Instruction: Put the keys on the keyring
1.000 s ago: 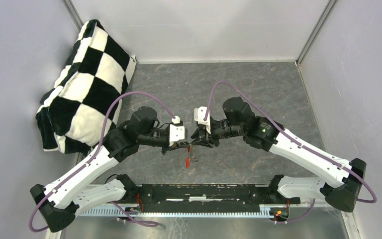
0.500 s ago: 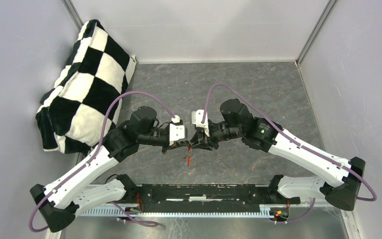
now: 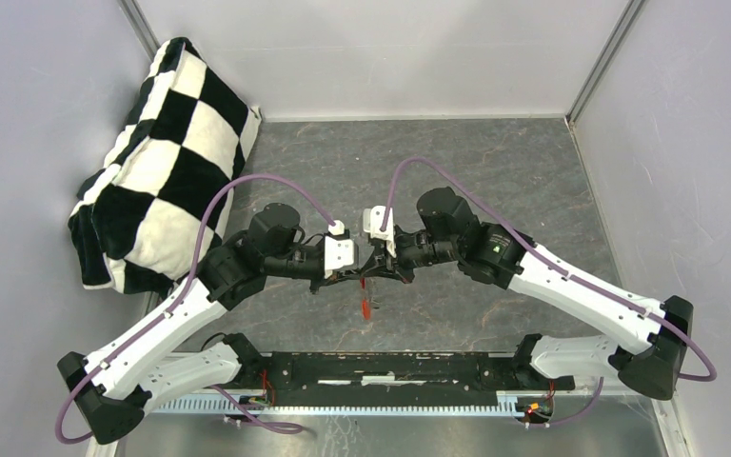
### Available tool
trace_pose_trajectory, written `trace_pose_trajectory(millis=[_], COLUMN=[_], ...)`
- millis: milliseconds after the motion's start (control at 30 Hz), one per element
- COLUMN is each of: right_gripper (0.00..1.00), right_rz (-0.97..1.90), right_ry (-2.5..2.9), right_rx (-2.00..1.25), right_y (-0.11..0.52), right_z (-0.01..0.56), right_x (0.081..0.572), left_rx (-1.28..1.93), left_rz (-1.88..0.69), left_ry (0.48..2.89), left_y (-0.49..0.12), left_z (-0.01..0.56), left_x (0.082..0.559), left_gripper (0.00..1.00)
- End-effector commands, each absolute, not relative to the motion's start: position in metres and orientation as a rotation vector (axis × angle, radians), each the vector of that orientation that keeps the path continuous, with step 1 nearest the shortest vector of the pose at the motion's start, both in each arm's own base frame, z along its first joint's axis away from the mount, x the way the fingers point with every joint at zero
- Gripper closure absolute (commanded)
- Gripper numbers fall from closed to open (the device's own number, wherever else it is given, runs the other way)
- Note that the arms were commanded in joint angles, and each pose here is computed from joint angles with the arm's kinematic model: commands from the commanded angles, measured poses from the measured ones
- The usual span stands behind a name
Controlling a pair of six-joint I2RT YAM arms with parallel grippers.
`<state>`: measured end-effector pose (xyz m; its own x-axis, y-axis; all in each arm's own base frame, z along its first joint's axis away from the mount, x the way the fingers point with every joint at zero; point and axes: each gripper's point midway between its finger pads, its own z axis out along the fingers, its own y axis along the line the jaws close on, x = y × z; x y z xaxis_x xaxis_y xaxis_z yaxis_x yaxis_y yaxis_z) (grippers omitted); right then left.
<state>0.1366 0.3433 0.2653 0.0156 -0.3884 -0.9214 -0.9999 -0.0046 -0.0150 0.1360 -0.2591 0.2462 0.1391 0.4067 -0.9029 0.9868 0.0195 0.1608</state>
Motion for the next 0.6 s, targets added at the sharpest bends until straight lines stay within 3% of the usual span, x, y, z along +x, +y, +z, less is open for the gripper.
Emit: trace_pose_trajectory(millis=[0,100,167,267,433,567], right_gripper=[0.99,1.00,1.00,1.00,1.00,1.00], right_rz=[0.930,0.879,0.887,0.952,1.119,1.230], right_ry=[1.474,1.468,1.432,1.314,1.159,1.128], right_rx=[-1.500,-1.466,-1.410,-1.264,-1.070,-1.026], right_y=[0.342,0.338,0.338,0.336,0.324,0.325], right_z=[0.274,0.280,0.291,0.315,0.339,0.341], right_x=[0.143,0.151,0.154,0.153,0.142,0.133], left_rx=[1.506,1.508,1.505,1.499,1.494,1.408], left_rz=[-0.796,-0.804,-0.805,-0.790,-0.719,-0.682], left_ry=[1.290,1.280,1.276,1.293,1.301,1.266], left_y=[-0.264,-0.265,-0.265,-0.262,-0.255,-0.256], left_z=[0.273,0.275,0.277,0.276,0.268,0.280], left_x=[0.141,0.139,0.139,0.141,0.146,0.157], left_gripper=[0.98,0.96,0.69,0.48,0.41,0.43])
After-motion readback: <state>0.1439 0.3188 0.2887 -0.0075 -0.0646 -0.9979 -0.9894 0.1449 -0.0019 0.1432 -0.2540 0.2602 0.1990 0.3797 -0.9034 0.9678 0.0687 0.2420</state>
